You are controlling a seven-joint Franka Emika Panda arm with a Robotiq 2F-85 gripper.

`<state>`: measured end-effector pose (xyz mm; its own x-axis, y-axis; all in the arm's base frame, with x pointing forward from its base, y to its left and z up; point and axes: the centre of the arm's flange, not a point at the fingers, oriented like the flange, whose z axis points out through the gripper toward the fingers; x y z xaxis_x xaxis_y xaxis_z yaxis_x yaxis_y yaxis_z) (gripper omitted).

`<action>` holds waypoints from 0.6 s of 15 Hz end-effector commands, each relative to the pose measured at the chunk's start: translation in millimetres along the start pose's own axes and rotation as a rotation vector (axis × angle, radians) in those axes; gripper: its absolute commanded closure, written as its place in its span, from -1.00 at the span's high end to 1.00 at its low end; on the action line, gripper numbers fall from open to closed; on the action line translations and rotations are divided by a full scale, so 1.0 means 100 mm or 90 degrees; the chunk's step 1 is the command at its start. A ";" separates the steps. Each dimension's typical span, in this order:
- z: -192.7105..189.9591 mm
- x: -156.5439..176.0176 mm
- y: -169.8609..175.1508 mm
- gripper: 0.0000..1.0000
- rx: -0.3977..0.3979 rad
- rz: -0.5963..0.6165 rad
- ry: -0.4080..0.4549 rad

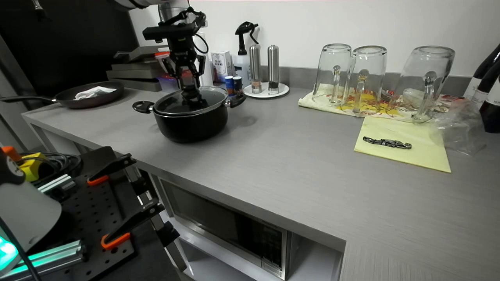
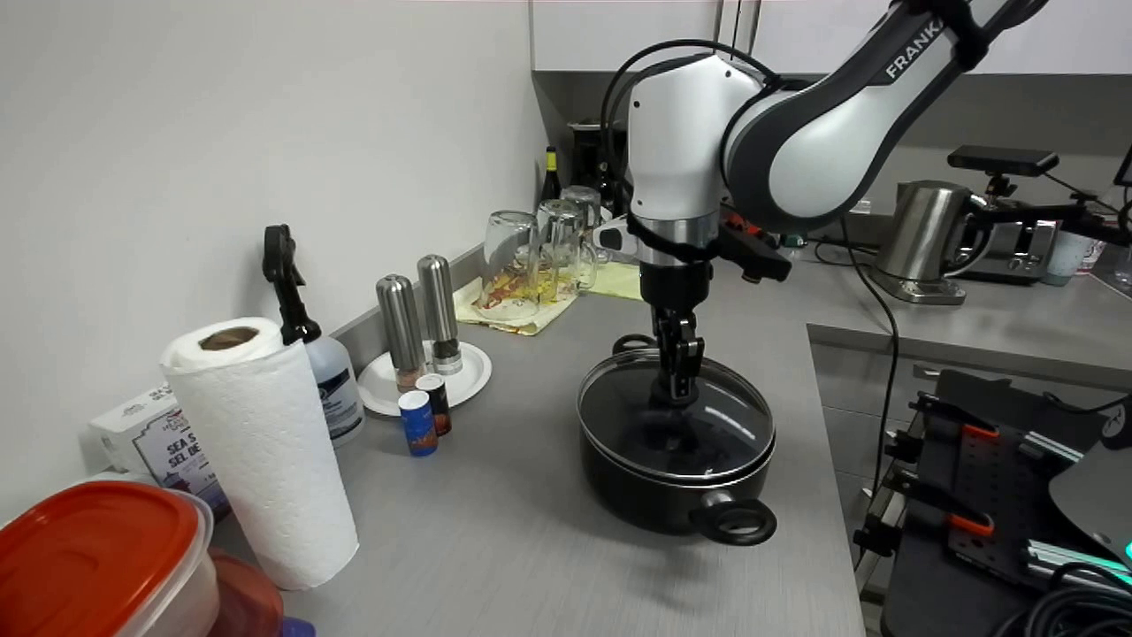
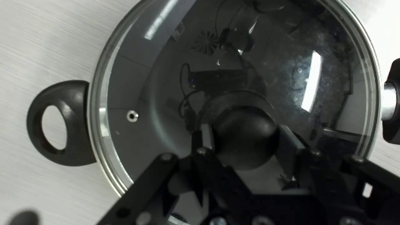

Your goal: Put the lid on the pot

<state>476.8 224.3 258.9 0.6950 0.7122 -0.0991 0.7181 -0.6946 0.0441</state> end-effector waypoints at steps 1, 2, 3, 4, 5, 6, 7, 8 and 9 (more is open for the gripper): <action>-0.10 -0.16 -0.10 -0.50 0.003 -0.027 0.007; -0.10 -0.18 -0.12 -0.50 0.003 -0.033 0.006; -0.09 -0.19 -0.14 -0.50 0.004 -0.037 0.006; -0.08 -0.20 -0.16 -0.50 0.007 -0.042 0.005; -0.06 -0.21 -0.18 -0.50 0.008 -0.046 0.002; -0.04 -0.21 -0.19 -0.50 0.009 -0.049 0.001; -0.03 -0.22 -0.19 -0.50 0.009 -0.051 -0.001; -0.03 -0.22 -0.20 -0.50 0.010 -0.053 -0.002; -0.03 -0.23 -0.20 -0.50 0.010 -0.055 -0.003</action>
<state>456.7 225.6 253.8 0.6472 0.7528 -0.1201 0.7602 -0.6490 0.0285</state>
